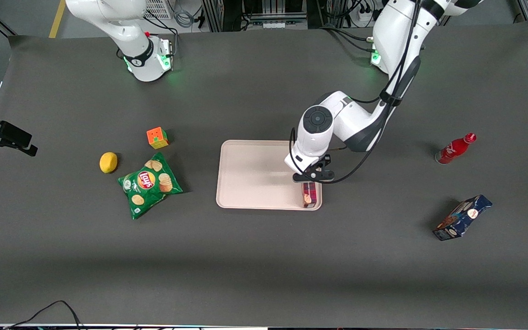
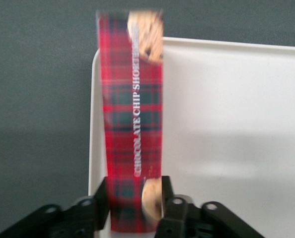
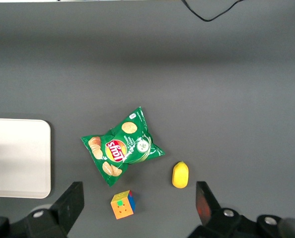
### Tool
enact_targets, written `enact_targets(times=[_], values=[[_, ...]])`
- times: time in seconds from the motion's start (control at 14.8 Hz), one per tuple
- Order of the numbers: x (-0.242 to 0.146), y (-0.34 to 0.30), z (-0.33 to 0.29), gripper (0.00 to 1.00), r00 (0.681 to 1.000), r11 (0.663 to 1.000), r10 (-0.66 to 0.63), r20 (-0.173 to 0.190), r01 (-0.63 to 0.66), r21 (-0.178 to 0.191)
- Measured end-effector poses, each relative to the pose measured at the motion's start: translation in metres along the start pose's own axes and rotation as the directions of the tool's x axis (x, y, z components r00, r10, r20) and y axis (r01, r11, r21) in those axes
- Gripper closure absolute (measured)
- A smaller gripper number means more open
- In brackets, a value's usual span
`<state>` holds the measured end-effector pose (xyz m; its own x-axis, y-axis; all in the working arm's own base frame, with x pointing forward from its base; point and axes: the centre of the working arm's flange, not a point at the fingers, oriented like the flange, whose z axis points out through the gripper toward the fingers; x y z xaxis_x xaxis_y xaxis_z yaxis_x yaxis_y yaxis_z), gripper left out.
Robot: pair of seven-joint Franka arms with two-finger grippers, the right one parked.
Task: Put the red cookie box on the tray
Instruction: 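Lower the cookie box onto the tray and open the left gripper, then raise the left gripper away from the box on the tray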
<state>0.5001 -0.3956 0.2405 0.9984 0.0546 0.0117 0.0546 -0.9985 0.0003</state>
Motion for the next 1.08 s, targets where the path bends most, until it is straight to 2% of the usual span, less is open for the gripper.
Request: enact_targets(times=[0.14,0.2,0.34,0.61,0.81,0.95,1.08], values=[[0.002,-0.001,-0.001,0.48,1.0,1.0,-0.005,-0.006,0.005,-0.005],[0.002,-0.001,-0.001,0.41,1.0,1.0,-0.007,-0.008,0.007,-0.007],[0.003,-0.001,-0.001,0.37,1.0,1.0,-0.008,-0.01,0.008,-0.009],[0.008,-0.002,-0.012,0.02,0.999,1.0,-0.018,-0.029,0.018,-0.02],[0.029,-0.01,-0.06,0.0,0.996,0.998,-0.046,-0.082,0.044,-0.036],[0.048,-0.024,-0.105,0.0,0.994,0.999,-0.045,-0.102,0.044,-0.015],[0.074,-0.056,-0.151,0.0,0.993,0.999,-0.044,-0.112,0.042,-0.024]])
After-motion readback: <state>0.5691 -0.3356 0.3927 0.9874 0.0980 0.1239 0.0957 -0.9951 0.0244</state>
